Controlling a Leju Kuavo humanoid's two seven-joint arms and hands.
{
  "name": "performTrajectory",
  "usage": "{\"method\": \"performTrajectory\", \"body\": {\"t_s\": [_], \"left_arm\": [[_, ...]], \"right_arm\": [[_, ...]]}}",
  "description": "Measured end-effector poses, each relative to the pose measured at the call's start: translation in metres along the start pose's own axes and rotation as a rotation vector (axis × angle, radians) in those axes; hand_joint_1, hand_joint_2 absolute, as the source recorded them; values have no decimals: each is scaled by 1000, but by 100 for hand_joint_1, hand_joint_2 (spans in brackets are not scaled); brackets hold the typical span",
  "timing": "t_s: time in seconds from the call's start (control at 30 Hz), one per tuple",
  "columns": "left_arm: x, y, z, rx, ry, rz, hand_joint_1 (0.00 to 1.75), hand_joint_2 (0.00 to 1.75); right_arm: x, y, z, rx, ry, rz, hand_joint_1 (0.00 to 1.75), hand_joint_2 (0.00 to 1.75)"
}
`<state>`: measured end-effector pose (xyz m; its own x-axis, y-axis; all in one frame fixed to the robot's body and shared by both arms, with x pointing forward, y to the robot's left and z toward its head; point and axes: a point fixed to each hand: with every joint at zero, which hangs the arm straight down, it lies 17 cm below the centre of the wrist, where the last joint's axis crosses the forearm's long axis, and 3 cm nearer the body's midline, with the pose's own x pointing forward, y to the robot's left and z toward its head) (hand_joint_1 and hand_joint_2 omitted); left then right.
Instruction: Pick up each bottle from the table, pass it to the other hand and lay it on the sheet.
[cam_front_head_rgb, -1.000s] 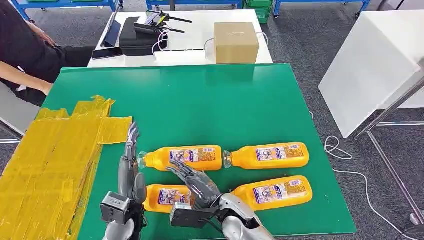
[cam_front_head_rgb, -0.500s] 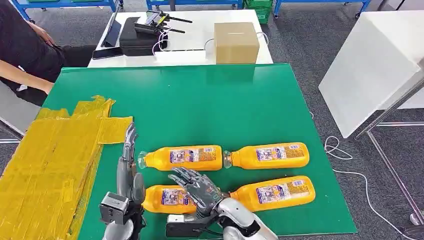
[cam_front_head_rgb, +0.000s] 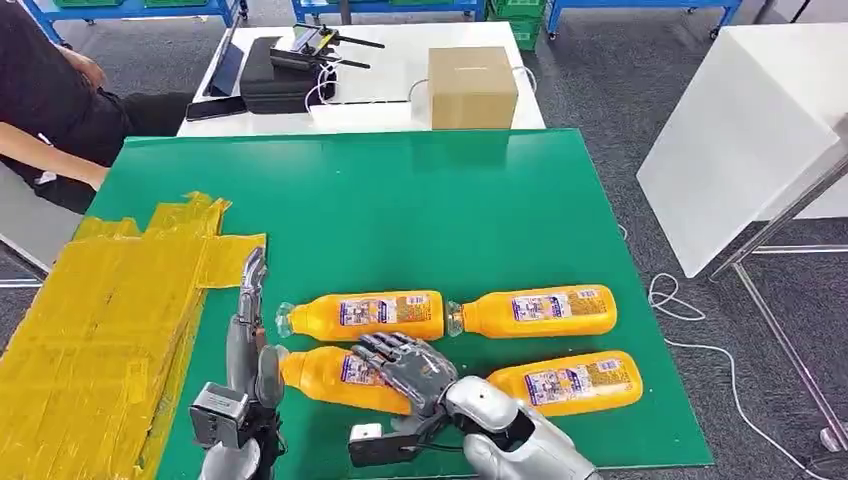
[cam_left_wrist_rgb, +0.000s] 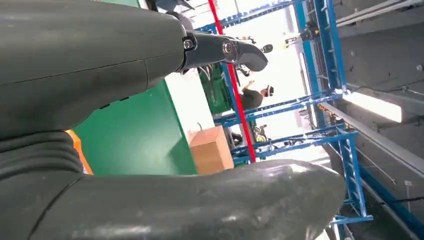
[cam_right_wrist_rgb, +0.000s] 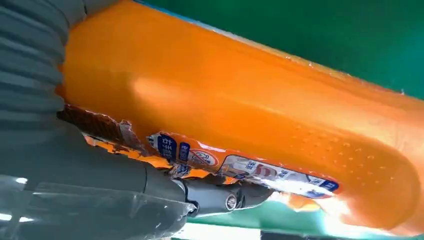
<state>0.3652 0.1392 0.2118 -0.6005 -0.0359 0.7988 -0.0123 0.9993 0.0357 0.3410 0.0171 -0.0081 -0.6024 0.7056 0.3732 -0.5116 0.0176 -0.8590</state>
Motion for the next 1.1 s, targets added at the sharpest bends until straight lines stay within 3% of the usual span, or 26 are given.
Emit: {"method": "performTrajectory", "body": {"t_s": [0.23, 0.27, 0.4, 0.43, 0.83, 1.1], "left_arm": [[-1, 2, -1, -1, 4, 16, 0, 0], [-1, 2, -1, -1, 4, 19, 0, 0], [0, 2, -4, -1, -2, 31, 0, 0], [1, 2, -5, -1, -3, 30, 0, 0], [0, 7, -10, 29, -5, 31, 0, 0], [0, 34, -14, 175, 17, 61, 0, 0]], "right_arm": [[-23, 7, 7, 137, -13, 39, 3, 175], [-26, 8, 8, 154, -14, 42, 141, 175], [-38, 13, 14, 219, -13, 57, 143, 175], [-40, 14, 15, 225, -11, 61, 175, 175], [-54, 14, 22, 236, 11, 1, 175, 175], [-40, 0, 19, 1, 30, -188, 175, 175]]}}
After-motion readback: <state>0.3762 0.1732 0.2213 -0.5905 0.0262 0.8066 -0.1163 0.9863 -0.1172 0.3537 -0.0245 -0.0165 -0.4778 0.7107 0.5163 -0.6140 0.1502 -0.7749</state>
